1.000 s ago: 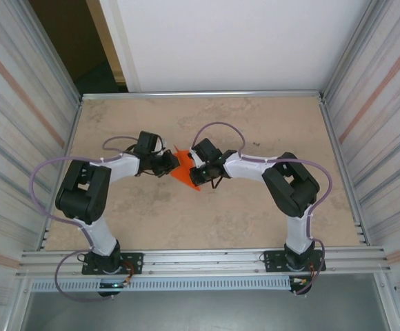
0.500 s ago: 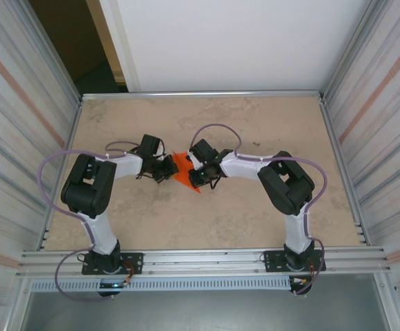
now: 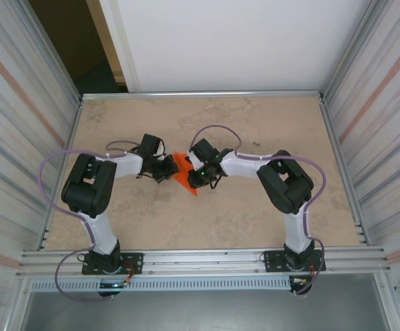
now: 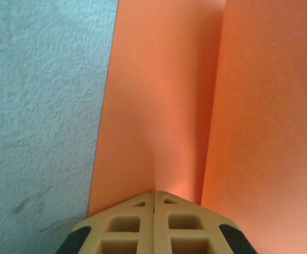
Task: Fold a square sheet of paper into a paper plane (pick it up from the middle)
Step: Fourth fold the wing at the center of the table.
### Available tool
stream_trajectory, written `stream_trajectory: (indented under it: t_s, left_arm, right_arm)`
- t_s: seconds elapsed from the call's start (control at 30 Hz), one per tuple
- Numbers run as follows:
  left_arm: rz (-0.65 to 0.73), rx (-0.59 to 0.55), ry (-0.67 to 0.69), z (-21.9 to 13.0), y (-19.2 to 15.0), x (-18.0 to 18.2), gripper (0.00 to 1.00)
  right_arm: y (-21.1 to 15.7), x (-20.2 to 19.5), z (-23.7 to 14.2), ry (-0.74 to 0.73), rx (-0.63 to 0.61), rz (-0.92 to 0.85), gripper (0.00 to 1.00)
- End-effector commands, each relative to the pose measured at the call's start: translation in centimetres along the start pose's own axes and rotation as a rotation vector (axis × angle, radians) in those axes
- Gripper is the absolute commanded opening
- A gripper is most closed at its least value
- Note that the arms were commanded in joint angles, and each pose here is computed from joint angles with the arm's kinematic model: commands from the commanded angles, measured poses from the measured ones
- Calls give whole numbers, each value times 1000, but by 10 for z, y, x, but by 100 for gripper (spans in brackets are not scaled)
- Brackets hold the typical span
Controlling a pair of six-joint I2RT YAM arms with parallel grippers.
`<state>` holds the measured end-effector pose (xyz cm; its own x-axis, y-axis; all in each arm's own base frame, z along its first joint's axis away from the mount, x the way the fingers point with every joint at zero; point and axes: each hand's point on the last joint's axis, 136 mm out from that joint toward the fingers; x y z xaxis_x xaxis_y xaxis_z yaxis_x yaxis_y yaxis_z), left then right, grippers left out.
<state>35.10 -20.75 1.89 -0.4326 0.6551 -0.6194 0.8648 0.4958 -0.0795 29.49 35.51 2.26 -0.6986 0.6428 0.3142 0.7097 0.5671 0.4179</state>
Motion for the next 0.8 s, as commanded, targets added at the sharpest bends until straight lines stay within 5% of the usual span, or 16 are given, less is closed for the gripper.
stream_trajectory:
  t_s: [0.0, 0.77]
  left_arm:
    - [0, 20, 69, 7, -5, 16, 3]
    - [177, 19, -199, -13, -22, -44, 19]
  right_arm:
    - [-5, 3, 7, 57, 50, 29, 9]
    - [-22, -10, 2, 261, 53, 174, 9]
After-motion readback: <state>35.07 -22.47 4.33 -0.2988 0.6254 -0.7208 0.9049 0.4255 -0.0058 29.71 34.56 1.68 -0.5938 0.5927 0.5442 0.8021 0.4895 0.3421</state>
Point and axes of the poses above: each hand's point on the last joint's axis, 136 mm out from that joint toward the fingers, its own z axis out along the fingers, its own x axis along the line the jaws close on, y = z × x, and after that the axes turned 14 degrees about -z, right-handed
